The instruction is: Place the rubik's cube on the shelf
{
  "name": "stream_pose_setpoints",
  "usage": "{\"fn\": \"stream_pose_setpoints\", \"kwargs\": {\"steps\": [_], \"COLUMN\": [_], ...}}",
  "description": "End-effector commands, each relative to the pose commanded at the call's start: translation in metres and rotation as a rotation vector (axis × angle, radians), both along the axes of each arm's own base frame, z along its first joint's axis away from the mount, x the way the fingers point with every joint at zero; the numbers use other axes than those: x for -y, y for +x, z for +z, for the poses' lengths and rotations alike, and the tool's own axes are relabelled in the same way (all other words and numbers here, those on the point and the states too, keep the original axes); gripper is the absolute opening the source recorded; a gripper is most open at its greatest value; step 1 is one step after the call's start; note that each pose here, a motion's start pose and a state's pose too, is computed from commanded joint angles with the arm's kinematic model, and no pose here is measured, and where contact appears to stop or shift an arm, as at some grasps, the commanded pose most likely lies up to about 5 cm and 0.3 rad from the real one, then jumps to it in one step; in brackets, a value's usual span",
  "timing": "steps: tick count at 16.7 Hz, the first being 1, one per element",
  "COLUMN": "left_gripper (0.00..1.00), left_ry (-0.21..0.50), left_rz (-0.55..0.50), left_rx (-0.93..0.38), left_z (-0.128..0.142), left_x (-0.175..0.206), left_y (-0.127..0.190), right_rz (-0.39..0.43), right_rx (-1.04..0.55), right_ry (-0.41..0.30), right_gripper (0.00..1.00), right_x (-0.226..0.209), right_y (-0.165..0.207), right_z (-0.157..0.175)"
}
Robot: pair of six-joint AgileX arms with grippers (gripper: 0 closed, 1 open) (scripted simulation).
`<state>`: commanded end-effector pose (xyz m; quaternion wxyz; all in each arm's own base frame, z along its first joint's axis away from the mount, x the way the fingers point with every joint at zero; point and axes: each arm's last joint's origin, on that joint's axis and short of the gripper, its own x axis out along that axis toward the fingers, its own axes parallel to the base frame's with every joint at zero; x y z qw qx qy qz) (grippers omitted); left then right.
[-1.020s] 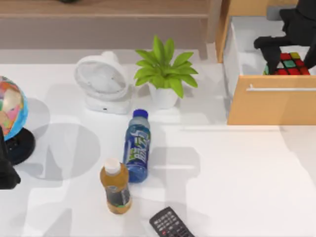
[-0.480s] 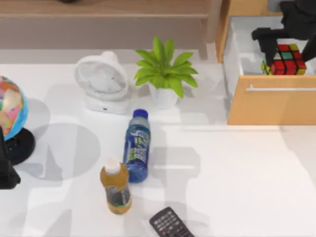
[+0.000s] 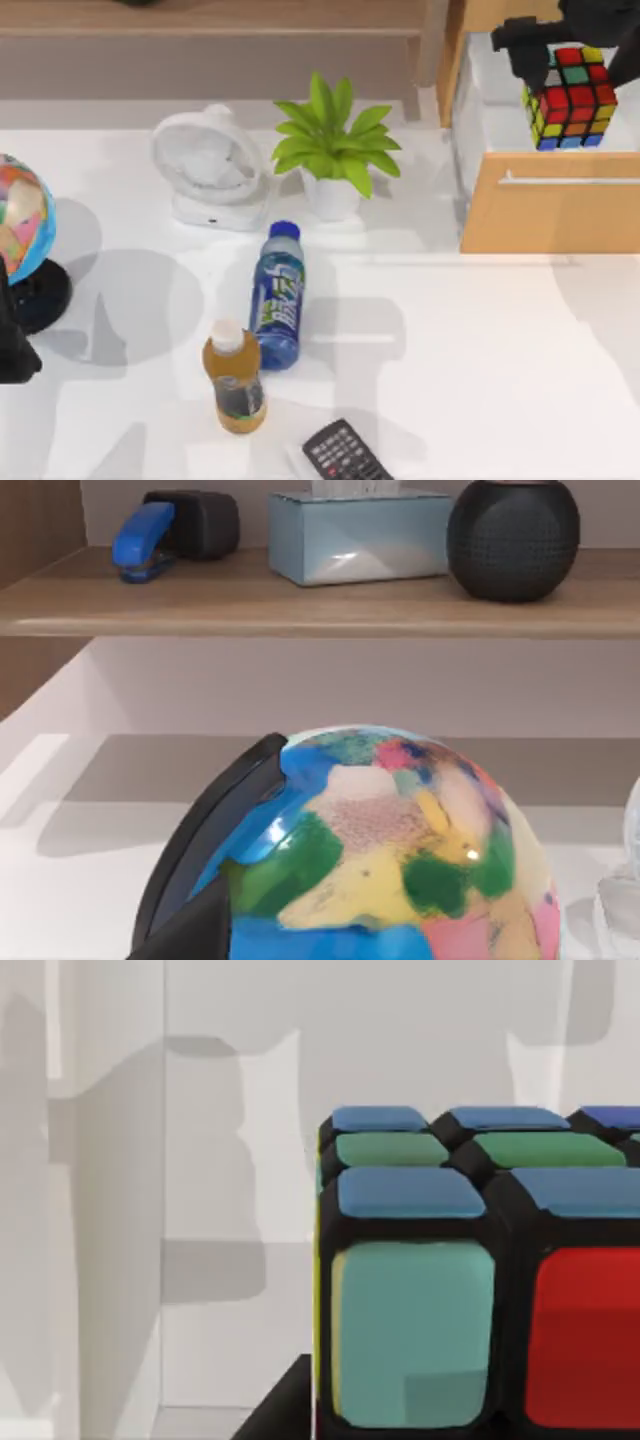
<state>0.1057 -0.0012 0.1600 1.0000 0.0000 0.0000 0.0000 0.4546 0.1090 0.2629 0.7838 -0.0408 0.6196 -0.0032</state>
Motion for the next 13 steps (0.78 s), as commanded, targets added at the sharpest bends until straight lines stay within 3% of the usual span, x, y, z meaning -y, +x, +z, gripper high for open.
{"fn": "stream_pose_setpoints", "kwargs": {"steps": [3, 5, 9, 13], "left_gripper": [1.00, 1.00, 1.00, 1.00], "left_ry": [0.000, 0.000, 0.000, 0.000], "left_rz": [0.000, 0.000, 0.000, 0.000], "left_rx": [0.000, 0.000, 0.000, 0.000], "left_z": [0.000, 0.000, 0.000, 0.000], "left_x": [0.000, 0.000, 0.000, 0.000], "left_y": [0.000, 0.000, 0.000, 0.000], "right_rz": [0.063, 0.124, 0.221, 0.221], "right_rx": [0.216, 0.394, 0.782, 1.113], "right_ry": [0.012, 0.068, 0.298, 0.569], "right_gripper": [0.00, 0.00, 0.00, 0.00], "right_x": [-0.058, -0.103, -0.189, -0.252], "right_y": [-0.033, -0.061, -0.121, -0.167], "right_z": [0.049, 0.080, 0.133, 0.160]}}
